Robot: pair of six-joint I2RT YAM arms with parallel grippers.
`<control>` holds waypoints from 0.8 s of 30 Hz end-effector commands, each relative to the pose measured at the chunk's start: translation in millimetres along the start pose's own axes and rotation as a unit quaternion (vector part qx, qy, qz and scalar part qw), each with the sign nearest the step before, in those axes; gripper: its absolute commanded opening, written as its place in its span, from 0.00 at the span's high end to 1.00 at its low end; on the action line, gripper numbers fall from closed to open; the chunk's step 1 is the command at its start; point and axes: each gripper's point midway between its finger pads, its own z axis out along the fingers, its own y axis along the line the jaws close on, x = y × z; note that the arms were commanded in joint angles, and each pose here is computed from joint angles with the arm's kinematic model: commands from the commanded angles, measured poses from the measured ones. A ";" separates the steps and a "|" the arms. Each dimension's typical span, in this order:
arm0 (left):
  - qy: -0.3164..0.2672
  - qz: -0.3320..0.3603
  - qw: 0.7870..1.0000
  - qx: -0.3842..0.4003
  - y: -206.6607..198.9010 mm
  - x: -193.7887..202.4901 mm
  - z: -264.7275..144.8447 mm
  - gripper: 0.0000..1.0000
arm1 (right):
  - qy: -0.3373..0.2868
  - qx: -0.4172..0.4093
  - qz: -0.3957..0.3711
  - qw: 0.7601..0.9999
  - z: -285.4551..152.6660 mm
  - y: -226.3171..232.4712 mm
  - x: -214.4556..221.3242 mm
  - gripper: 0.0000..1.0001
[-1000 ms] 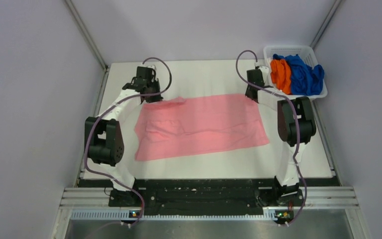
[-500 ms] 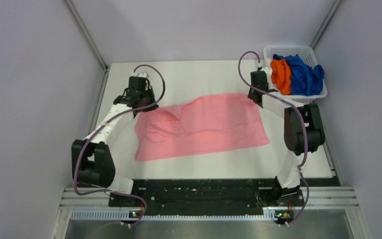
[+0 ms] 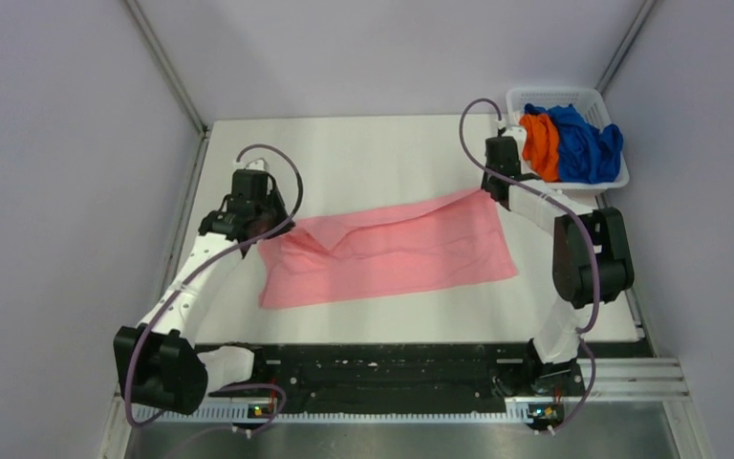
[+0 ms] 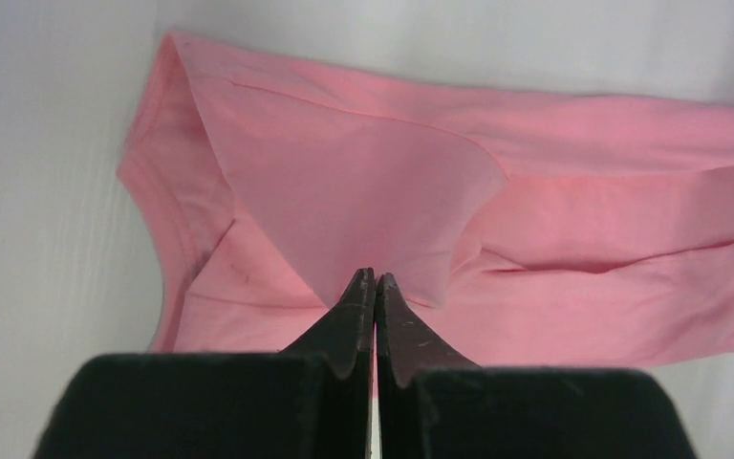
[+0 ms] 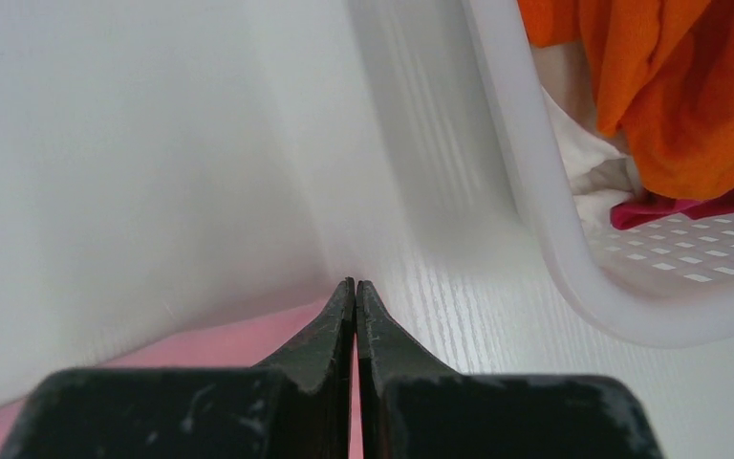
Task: Fold and stack the t-shirts
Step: Fold the other side of the tshirt into a rectangle
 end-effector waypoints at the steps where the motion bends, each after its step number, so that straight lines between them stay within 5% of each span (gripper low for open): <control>1: -0.002 -0.027 0.999 -0.022 12.2 14.4 -20.6 1.00 | -0.040 0.010 -0.006 0.999 -18.3 -9.4 -34.9 1.00; 9: 0.015 -0.052 0.998 -0.017 20.5 43.6 -40.9 1.00 | -0.047 0.021 -0.017 0.999 -38.0 -20.8 -42.5 1.00; 17: 0.109 -0.097 0.988 -0.050 34.6 98.7 -53.9 1.00 | -0.018 0.047 -0.025 0.998 -47.1 -35.8 -22.7 1.00; 19: 0.125 -0.109 0.982 -0.093 49.9 111.3 -58.5 0.84 | 0.009 0.043 -0.027 0.999 -45.9 -35.3 -6.0 0.92; 21: 0.139 -0.111 0.978 -0.111 56.1 118.6 -60.6 0.51 | 0.037 0.044 -0.026 0.998 -42.9 -36.3 13.9 0.78; 24: 0.139 -0.110 0.979 -0.105 50.9 112.7 -60.5 0.30 | 0.054 0.079 -0.022 0.995 -45.1 -49.1 27.3 0.65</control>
